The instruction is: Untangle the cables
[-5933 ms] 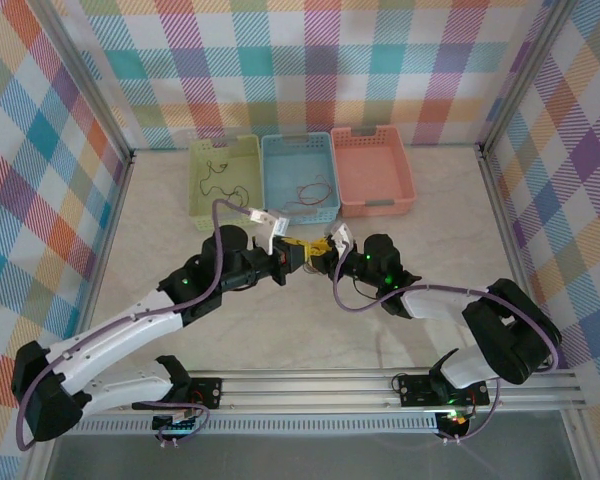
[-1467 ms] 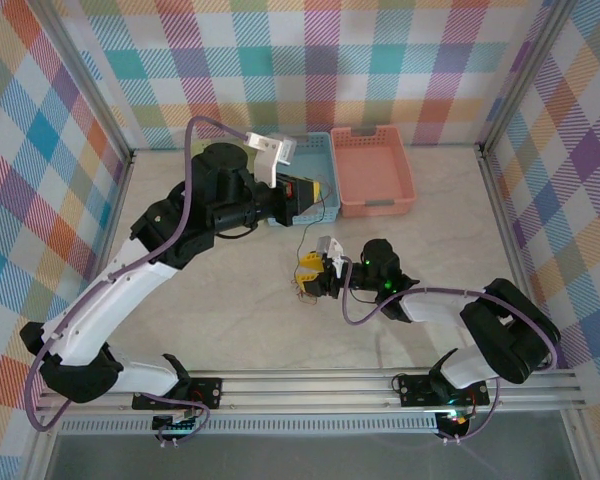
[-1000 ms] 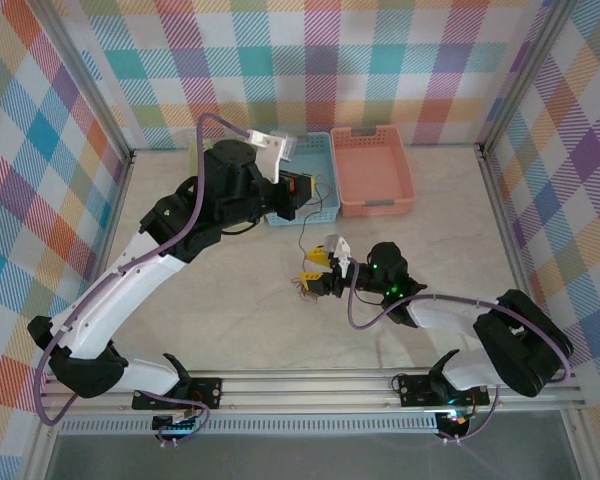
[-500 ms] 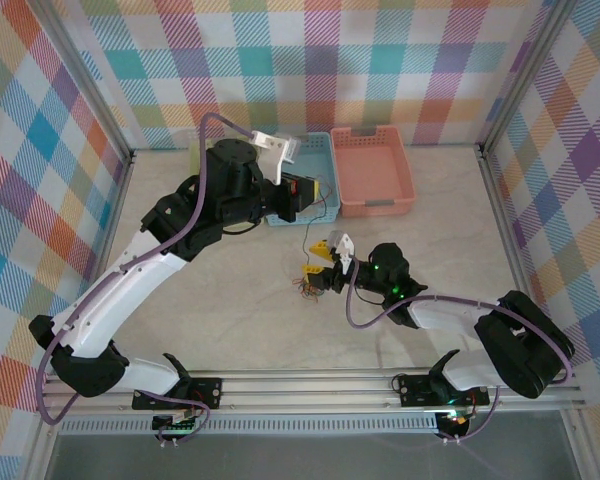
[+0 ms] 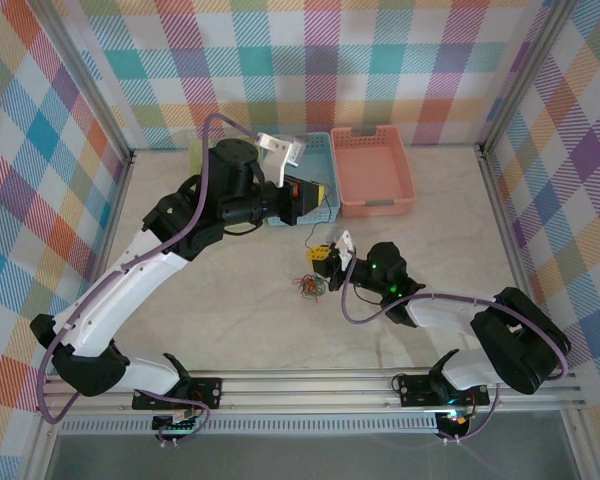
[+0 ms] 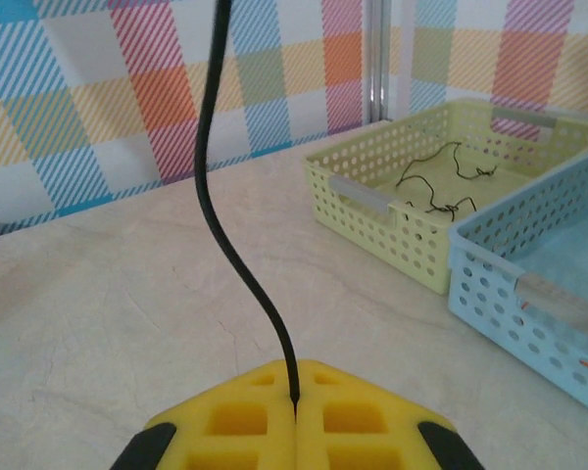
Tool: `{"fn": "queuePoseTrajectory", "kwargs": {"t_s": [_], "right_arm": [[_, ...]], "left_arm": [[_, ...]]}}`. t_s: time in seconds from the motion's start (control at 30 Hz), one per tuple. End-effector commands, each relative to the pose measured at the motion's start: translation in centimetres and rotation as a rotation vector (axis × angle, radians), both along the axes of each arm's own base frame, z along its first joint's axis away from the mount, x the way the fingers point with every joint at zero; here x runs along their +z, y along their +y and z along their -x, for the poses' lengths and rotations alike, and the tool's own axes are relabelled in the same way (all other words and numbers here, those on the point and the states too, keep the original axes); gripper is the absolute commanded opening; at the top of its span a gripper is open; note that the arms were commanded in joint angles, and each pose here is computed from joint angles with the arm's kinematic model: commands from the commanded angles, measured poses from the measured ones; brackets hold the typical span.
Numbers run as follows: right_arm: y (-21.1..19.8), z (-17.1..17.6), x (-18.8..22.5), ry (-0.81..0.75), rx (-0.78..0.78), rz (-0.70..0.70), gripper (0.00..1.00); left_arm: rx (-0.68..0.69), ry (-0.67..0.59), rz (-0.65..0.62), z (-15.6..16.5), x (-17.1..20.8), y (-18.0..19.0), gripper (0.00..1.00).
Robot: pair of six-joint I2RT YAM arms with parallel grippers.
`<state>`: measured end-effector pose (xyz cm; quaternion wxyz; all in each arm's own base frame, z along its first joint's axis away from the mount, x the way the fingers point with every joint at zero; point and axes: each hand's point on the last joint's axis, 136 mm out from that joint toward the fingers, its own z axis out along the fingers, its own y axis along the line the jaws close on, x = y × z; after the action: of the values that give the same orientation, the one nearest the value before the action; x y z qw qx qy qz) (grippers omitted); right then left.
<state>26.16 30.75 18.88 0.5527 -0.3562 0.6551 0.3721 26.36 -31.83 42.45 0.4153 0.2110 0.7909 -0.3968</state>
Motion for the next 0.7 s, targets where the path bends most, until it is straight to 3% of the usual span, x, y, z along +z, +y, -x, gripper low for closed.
{"fn": "queuePoseTrajectory", "kwargs": {"t_s": [0.0, 0.1, 0.17, 0.23, 0.27, 0.53, 0.67], "right_arm": [[-0.1, -1.4, 1.1, 0.058, -0.076, -0.06, 0.0], [-2.2, -3.8, 0.7, 0.191, -0.199, -0.129, 0.0], [-3.5, -5.3, -0.1, 0.286, -0.264, -0.147, 0.0], [-4.5, -6.4, -0.8, 0.345, -0.3, -0.159, 0.0], [-4.7, -6.7, -1.2, 0.37, -0.312, -0.163, 0.0], [-7.4, -9.1, -3.4, 0.619, -0.435, -0.248, 0.0], [-8.7, -9.9, -4.8, 0.693, -0.496, -0.26, 0.0]], "left_arm": [[0.1, -0.012, -0.049, -2.7, -0.4, 0.4, 0.22], [0.184, 0.063, -0.139, -7.3, -3.8, 0.8, 0.7], [0.211, 0.193, -0.156, -10.3, -7.2, 1.1, 0.85], [0.216, 0.29, -0.126, -11.9, -9.5, 1.5, 0.89], [0.218, 0.301, -0.109, -12.2, -10.2, 1.7, 1.0], [0.282, 0.256, -0.132, -11.2, -13.4, 5.2, 0.98], [0.216, 0.22, -0.138, -9.9, -15.5, 5.3, 0.82]]}}
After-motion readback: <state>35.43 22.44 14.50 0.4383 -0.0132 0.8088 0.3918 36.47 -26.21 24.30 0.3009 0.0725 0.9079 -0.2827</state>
